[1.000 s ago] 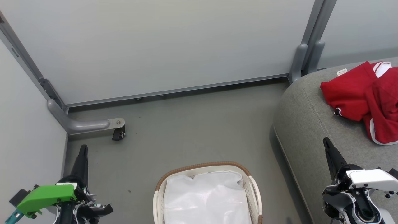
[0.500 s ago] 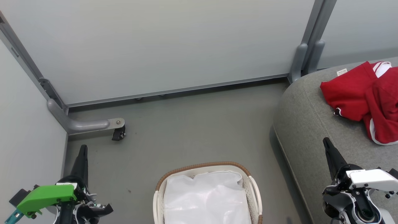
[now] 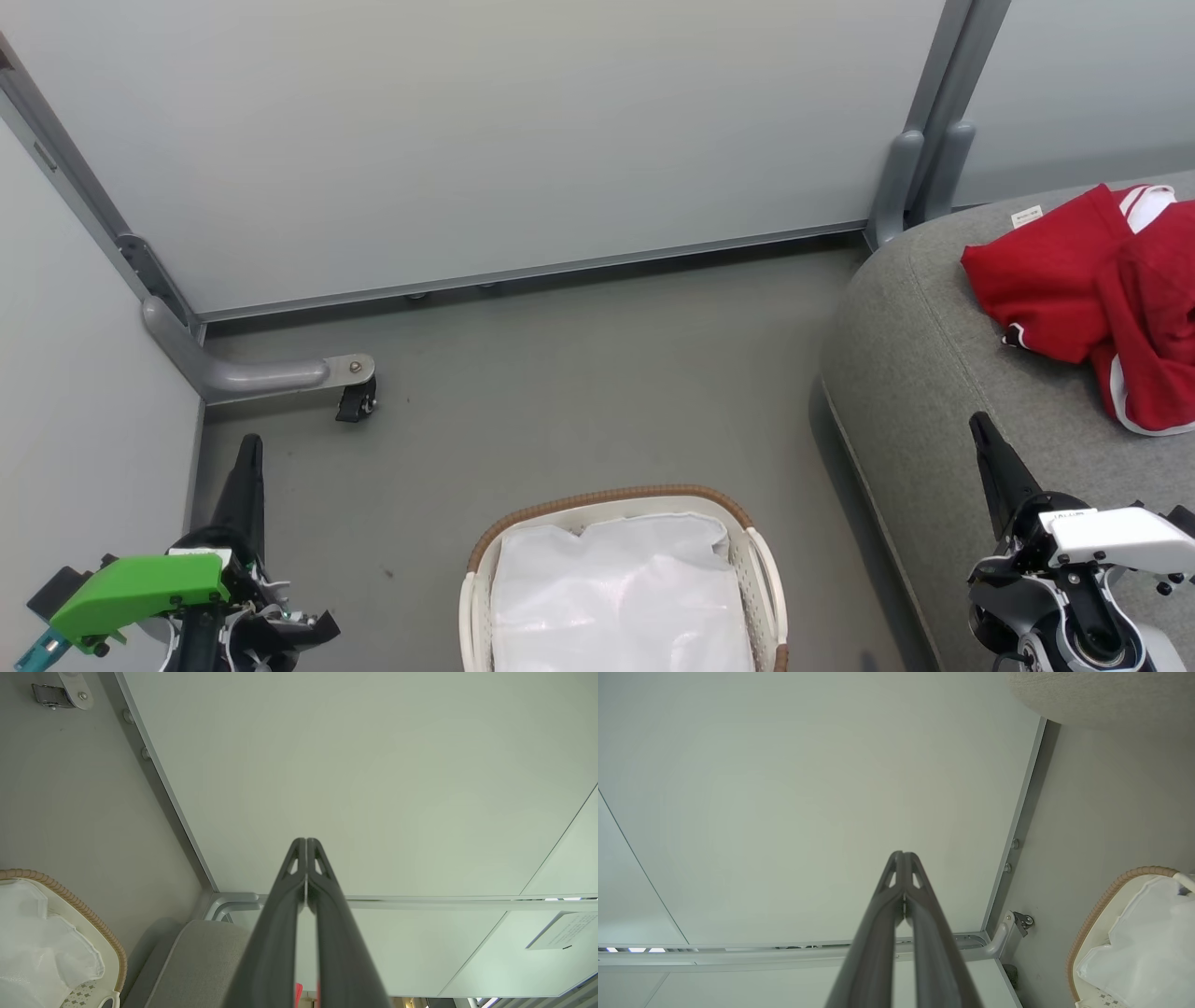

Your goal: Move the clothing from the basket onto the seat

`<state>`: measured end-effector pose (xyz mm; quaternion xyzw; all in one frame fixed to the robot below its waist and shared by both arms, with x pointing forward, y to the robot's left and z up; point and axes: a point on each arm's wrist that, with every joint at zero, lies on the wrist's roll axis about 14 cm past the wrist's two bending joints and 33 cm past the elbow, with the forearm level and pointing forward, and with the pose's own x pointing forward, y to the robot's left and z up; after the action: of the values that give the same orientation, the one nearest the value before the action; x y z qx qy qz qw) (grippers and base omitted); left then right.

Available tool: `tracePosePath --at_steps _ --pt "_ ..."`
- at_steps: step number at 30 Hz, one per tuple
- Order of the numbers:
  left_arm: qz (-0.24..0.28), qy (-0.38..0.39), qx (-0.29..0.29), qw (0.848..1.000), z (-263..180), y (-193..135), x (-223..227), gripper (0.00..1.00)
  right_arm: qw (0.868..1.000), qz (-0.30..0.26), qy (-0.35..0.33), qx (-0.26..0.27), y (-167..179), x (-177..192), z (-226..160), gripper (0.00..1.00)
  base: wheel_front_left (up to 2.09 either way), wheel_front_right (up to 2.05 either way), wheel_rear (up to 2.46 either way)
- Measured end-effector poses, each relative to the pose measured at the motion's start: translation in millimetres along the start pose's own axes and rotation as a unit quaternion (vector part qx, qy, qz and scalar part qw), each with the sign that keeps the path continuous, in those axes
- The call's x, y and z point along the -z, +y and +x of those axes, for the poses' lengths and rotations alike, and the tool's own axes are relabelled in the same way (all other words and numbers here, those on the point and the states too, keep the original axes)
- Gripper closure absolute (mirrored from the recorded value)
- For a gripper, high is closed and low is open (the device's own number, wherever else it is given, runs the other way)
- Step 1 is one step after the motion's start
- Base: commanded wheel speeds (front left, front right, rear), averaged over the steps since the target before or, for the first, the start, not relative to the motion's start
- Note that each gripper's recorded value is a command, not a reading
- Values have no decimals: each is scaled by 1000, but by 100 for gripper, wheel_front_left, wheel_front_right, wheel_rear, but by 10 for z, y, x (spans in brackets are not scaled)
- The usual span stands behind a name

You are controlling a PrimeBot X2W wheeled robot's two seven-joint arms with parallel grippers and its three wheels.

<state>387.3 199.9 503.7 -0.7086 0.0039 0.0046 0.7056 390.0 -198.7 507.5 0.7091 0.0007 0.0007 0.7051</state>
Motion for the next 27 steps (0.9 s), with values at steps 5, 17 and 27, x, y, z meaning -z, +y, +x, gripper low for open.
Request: tracePosePath --at_steps 5,17,27 --pt "0 0 0 1000 0 0 0 100 1000 0 0 0 0 0 0 100 0 0 0" --pt "0 0 0 1000 0 0 -1 100 1000 0 0 0 0 0 0 100 0 0 0" --pt "0 0 0 1000 0 0 -1 100 1000 0 0 0 0 0 0 100 0 0 0"
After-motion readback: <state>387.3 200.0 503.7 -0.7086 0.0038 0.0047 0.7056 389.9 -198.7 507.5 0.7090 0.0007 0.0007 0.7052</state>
